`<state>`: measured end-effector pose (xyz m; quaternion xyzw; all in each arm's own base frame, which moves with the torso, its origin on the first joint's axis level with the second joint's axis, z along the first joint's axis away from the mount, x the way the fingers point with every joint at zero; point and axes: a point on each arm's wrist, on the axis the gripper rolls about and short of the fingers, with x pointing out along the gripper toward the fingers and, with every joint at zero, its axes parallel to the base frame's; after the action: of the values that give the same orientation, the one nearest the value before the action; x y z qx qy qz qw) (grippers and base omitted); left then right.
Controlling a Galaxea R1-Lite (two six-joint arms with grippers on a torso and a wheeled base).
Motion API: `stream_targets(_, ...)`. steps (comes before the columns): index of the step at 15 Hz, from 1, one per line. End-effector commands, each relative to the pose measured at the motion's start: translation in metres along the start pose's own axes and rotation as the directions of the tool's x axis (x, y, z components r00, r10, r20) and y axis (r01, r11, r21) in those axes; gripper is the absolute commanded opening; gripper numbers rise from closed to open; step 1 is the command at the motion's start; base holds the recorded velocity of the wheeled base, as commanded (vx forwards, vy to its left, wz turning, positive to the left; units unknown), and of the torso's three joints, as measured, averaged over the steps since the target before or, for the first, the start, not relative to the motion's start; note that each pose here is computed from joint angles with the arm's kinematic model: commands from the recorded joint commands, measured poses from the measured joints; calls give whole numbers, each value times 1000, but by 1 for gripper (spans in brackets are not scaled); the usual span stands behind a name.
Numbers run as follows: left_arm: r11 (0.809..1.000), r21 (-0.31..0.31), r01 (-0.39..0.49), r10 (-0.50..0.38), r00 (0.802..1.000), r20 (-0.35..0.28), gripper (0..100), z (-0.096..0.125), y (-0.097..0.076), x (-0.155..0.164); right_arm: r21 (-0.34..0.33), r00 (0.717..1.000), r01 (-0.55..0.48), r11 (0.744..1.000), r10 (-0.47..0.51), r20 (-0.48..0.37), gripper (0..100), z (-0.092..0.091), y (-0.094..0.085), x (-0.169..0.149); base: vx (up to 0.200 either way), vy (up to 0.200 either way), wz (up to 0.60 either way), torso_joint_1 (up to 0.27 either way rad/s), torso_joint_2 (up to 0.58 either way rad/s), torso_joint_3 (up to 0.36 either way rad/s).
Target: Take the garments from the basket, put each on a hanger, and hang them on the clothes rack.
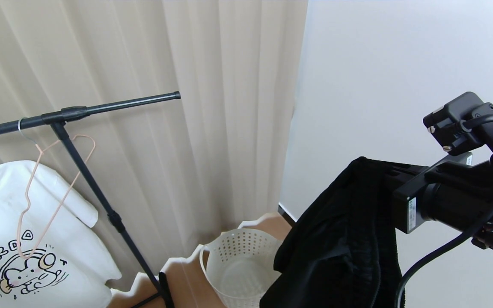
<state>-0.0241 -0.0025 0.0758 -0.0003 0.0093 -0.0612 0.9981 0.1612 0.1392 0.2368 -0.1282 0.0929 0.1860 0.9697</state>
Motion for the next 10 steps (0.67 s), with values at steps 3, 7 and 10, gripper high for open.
stream_targets(3, 1000, 1, 0, 0, 1000, -1, 100, 0, 0, 0, 2, 1000, -16, 1000, 16, 4, 0, -2, 1, 1, 0, 0, 200, 2, 1, 2)
stream_targets(7, 1000, 2, 2, -2, 1000, -1, 100, 0, 0, 0, -11, 997, -61, 998, 62, 40, 0, -4, 3, 1, 0, 0, 600, 5, -2, 0)
stream_targets(10, 1000, 4, 3, -3, 1000, -1, 100, 0, 0, 0, -22, 997, -62, 998, 62, 36, 0, -6, 3, 0, 0, 0, 600, 10, 4, 1)
